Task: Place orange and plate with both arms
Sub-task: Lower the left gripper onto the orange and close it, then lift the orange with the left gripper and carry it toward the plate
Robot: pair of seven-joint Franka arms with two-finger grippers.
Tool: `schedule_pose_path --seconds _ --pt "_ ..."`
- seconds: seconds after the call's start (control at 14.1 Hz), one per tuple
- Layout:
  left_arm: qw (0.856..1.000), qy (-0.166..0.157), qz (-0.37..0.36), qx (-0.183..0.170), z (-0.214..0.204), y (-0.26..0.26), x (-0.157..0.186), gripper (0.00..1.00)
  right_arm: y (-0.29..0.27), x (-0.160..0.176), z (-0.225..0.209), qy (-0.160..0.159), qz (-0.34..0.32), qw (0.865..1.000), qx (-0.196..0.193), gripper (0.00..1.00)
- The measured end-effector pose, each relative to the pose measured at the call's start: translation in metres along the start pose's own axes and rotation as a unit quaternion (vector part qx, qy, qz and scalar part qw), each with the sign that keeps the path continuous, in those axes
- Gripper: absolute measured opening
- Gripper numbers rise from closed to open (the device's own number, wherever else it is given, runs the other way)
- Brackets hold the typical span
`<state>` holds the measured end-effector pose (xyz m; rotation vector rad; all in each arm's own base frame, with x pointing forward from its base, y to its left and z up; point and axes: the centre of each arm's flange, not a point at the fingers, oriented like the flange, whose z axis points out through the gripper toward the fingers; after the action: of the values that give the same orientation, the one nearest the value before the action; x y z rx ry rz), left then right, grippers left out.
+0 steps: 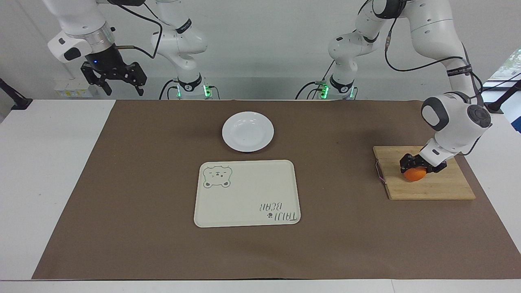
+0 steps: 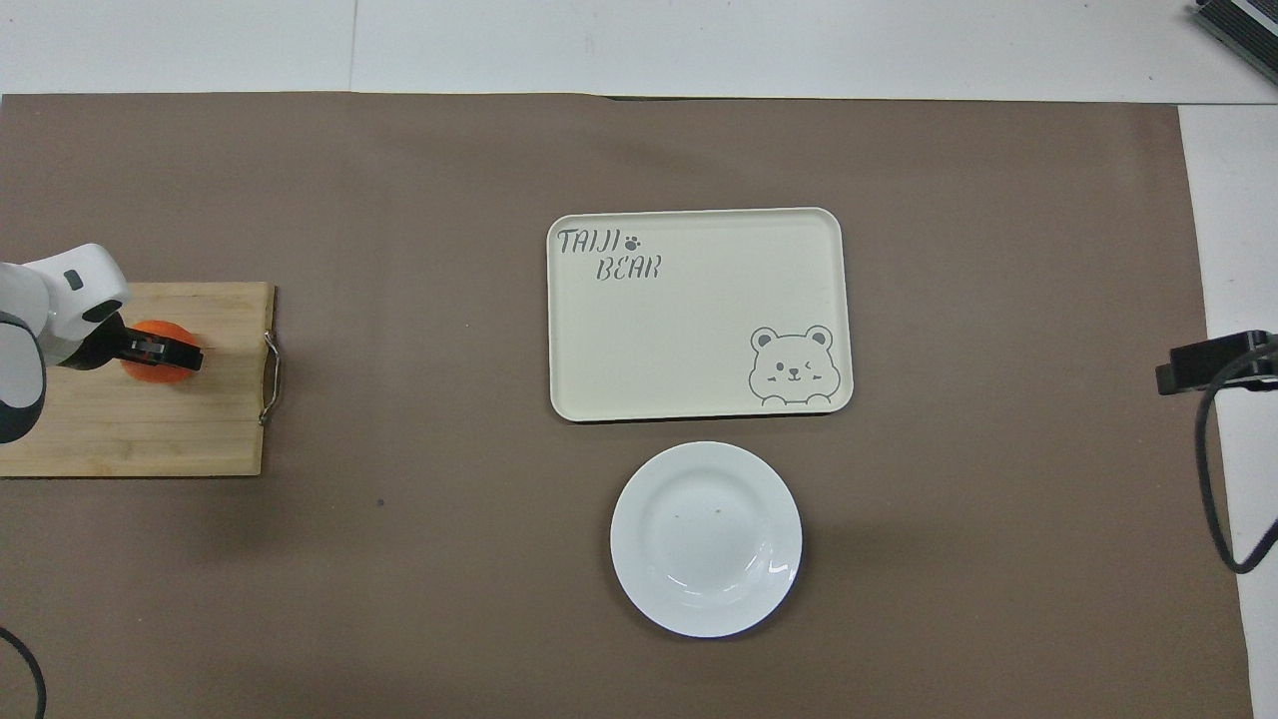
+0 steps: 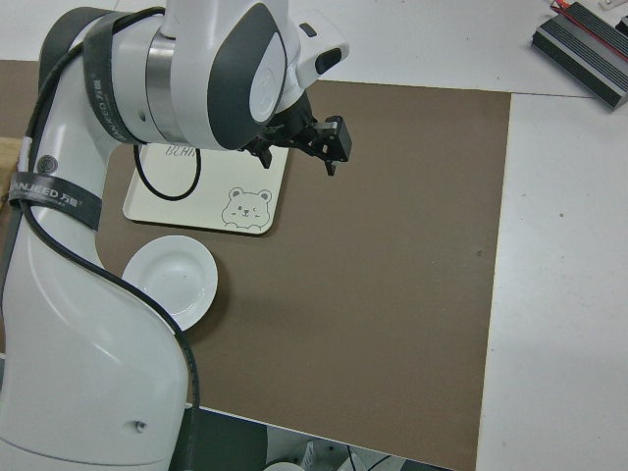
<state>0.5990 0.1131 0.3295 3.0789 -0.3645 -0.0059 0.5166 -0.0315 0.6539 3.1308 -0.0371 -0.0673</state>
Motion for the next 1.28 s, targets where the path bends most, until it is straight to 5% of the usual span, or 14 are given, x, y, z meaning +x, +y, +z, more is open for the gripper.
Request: schedule_pose_path --seconds 0.35,1.28 --pt "1.0 -0.007 -0.011 -0.007 -0.046 0.008 0.018 0.78 0.0 0.0 0.0 0.0 0.0 1.0 0.0 1.0" --pt "0.992 -0.045 -0.119 0.011 -0.203 0.135 0.036 0.78 0.0 0.0 0.0 0.0 0.0 1.0 0.0 1.0"
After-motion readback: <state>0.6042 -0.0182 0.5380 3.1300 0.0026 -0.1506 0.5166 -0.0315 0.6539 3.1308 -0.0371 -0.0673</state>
